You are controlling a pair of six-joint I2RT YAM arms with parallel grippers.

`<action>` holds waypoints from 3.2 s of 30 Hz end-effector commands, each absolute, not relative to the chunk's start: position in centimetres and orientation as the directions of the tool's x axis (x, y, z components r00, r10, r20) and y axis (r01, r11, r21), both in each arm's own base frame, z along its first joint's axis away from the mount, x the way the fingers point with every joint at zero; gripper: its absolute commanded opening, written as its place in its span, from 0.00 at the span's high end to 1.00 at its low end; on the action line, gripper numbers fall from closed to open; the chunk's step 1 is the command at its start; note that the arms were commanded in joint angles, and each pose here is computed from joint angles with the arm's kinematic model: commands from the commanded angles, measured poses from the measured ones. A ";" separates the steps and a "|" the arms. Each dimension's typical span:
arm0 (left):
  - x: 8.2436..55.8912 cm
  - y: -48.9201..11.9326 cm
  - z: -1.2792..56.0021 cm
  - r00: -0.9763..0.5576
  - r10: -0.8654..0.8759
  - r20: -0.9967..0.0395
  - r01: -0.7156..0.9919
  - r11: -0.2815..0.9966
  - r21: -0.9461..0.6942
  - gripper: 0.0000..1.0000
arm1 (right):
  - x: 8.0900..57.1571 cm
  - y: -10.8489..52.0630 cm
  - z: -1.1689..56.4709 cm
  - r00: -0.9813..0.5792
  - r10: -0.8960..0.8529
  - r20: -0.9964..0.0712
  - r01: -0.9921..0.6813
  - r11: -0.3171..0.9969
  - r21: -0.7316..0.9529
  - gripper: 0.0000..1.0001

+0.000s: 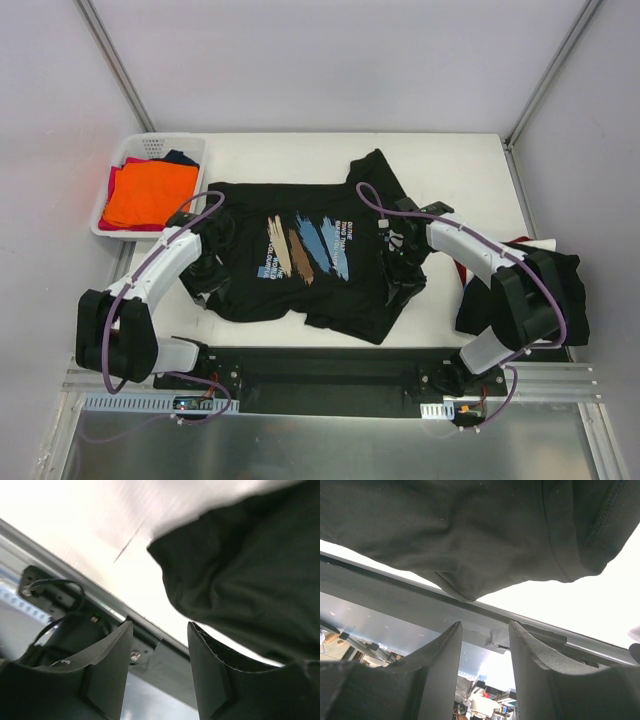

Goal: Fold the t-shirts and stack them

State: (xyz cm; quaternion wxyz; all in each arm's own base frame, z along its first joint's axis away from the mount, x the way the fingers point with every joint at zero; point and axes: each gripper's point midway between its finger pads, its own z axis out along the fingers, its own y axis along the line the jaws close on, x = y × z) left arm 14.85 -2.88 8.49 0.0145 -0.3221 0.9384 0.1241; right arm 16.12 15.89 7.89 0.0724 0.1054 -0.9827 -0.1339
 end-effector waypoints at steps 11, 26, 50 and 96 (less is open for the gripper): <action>17.8 -2.6 5.8 -0.791 -0.610 -0.049 -0.606 0.769 0.205 0.52 | 15.7 15.2 9.1 -0.971 -0.229 0.074 -0.203 0.944 0.261 0.54; 15.4 -2.1 2.0 -0.789 -0.614 0.018 -0.585 0.760 0.282 0.51 | 15.7 15.2 9.3 -0.978 -0.198 0.065 -0.176 0.951 0.256 0.54; 19.2 -2.0 12.7 -0.828 -0.530 -0.182 -0.559 0.807 0.193 0.97 | 16.6 16.2 8.8 -0.970 -0.222 0.103 -0.187 0.943 0.274 0.54; 9.3 -4.1 7.2 -0.908 -0.383 0.173 -0.327 0.902 0.281 0.74 | 17.5 17.2 9.0 -0.969 -0.224 0.101 -0.190 0.943 0.273 0.54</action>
